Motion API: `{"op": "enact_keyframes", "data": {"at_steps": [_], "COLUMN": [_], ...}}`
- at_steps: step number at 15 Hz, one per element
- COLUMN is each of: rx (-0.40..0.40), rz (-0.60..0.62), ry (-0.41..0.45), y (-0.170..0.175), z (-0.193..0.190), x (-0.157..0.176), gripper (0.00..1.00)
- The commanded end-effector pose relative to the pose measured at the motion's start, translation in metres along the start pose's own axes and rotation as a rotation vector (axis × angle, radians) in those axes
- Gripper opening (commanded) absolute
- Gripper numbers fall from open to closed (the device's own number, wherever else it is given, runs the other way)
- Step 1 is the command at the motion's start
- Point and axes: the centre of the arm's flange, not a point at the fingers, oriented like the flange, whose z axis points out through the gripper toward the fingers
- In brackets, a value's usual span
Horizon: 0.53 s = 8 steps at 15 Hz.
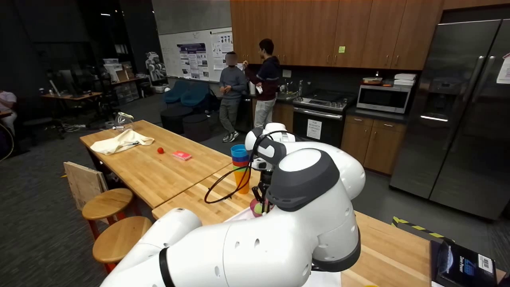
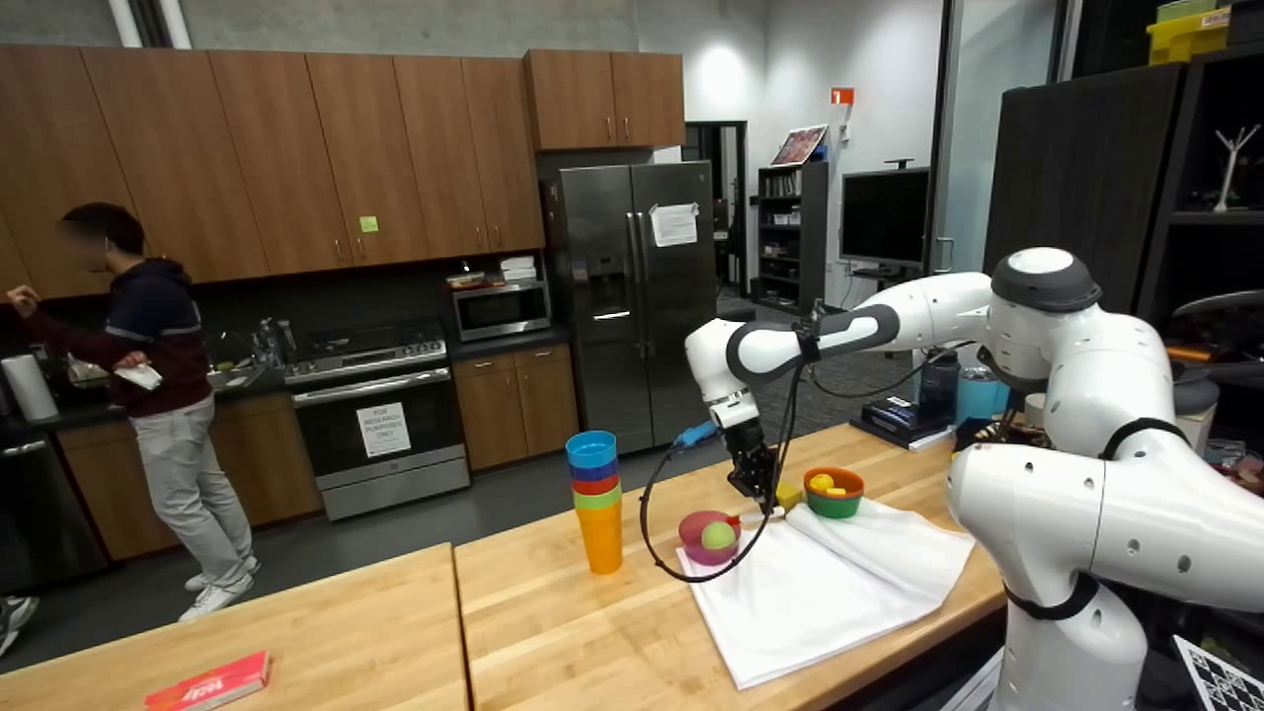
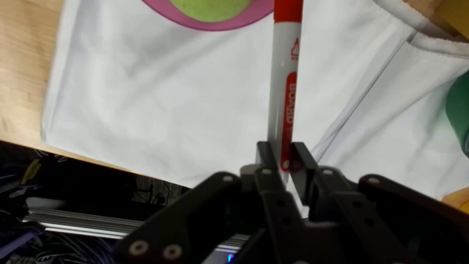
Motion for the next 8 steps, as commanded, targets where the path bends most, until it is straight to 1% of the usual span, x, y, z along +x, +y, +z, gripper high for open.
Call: {"op": "enact_keyframes", "data": {"at_steps": [1,8], "rx": [0.000,0.027], "rz": [-0.004,-0.026], "ry": [-0.022,-0.022], "y": [-0.004,0.020], "z": [-0.005,-0.004], "x": [-0.018,-0.035], "gripper": [0.04,0.04]}}
